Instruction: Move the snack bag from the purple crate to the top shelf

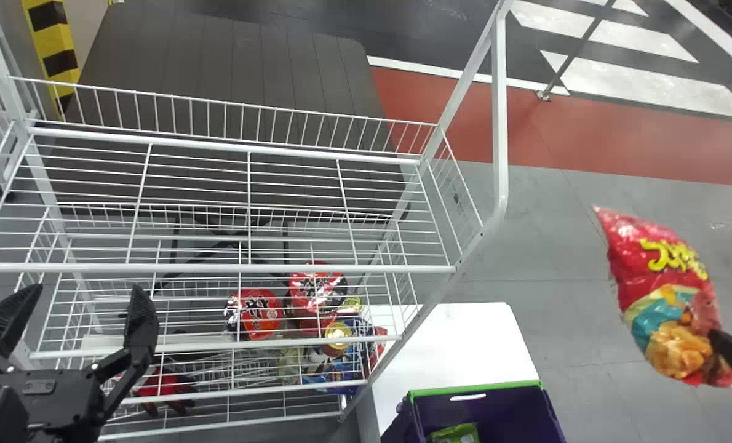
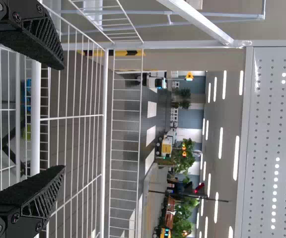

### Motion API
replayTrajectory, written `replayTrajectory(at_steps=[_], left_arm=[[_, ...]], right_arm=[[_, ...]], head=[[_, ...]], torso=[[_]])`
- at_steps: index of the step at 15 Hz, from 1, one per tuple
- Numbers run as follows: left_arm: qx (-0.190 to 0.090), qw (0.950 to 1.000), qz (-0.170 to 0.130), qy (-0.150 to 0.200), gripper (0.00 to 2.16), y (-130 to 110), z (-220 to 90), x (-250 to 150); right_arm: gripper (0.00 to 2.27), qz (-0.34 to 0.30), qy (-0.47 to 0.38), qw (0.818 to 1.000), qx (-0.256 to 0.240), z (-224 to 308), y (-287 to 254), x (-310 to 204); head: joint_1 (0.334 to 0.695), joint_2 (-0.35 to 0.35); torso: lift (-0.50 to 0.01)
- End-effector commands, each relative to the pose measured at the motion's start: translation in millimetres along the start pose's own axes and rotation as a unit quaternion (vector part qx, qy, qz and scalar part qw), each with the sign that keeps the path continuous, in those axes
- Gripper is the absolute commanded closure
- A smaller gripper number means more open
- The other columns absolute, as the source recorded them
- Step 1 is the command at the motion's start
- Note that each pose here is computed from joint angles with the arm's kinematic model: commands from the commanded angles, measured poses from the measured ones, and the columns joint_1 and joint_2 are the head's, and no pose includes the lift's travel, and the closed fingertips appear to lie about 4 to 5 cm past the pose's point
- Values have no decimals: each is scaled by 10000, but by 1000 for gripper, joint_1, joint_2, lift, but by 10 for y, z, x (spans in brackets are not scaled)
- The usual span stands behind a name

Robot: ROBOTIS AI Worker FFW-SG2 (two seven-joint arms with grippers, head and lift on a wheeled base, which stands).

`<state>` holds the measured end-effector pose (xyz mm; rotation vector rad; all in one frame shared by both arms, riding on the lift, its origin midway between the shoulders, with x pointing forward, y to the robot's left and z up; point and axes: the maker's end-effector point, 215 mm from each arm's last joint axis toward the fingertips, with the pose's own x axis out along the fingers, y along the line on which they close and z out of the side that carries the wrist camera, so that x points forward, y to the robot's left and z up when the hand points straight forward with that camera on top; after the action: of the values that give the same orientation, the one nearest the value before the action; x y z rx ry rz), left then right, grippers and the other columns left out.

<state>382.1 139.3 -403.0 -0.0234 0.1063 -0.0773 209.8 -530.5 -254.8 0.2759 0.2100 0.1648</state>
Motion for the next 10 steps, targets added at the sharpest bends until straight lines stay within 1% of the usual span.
replayTrajectory(at_steps=[1,3,5,8,10], left_arm=[[10,10000,-1,41,103,-11,-47,-8],[33,10000,-27,80,103,-44,-95,-22],[48,9999,-54,99,103,-90,-119,-36],[107,9998,-25,157,103,-87,-191,-57],[122,9998,-18,176,103,-82,-215,-61]], right_arm=[[1652,281,-314,9988,-246,328,271,50],[1656,607,-612,9946,-580,635,556,152],[1652,987,-888,9883,-753,862,842,255],[1652,1689,-873,9770,-970,929,1356,560],[1656,2188,-828,9679,-921,861,1655,787]], head=[[695,-350],[695,-350],[695,-350],[695,-350],[695,-350]], torso=[[0],[0],[0],[0],[0]])
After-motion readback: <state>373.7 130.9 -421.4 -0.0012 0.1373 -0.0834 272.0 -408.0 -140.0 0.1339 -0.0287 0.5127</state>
